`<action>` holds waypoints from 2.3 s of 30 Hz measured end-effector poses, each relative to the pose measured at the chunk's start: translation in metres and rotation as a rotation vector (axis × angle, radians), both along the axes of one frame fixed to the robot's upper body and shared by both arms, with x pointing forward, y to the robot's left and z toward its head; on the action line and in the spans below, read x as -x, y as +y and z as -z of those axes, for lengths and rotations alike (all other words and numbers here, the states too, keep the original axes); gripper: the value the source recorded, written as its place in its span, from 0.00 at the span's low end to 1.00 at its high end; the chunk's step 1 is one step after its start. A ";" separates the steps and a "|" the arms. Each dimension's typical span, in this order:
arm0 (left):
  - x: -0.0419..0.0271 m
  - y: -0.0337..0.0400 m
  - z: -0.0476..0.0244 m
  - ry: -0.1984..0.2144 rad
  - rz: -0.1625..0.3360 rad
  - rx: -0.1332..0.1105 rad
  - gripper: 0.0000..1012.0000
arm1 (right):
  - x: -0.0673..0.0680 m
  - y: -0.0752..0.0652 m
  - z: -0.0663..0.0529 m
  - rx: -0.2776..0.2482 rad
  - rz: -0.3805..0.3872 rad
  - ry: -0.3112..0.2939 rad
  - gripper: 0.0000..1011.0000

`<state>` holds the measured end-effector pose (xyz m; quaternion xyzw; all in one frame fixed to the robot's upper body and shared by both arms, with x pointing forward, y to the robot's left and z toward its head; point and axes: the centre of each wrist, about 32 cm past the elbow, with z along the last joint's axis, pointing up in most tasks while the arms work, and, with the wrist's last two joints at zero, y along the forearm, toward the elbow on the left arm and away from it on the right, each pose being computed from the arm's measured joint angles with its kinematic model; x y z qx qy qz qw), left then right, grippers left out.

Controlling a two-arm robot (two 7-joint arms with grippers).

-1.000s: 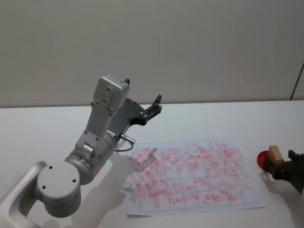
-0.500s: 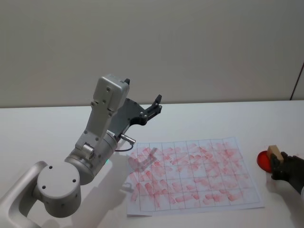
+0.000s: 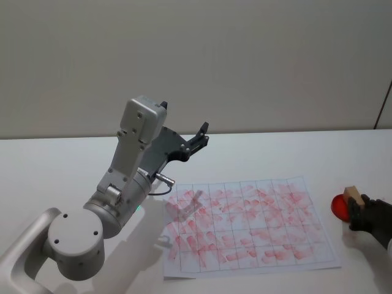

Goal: Use the one hand to pick up the stamp and affix it onto the A4 paper.

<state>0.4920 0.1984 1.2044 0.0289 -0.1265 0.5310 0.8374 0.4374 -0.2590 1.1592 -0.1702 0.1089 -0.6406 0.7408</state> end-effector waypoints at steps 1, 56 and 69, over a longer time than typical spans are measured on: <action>0.0000 0.0000 0.0000 0.000 0.000 0.000 0.99 | 0.000 0.000 0.000 0.001 -0.003 -0.003 0.21; 0.0000 0.0000 0.0000 0.000 0.000 0.000 0.99 | -0.027 0.018 -0.008 -0.026 -0.551 0.111 0.21; 0.0000 0.0000 0.0000 0.000 0.000 0.000 0.99 | -0.031 0.020 -0.014 0.022 -0.577 0.047 0.21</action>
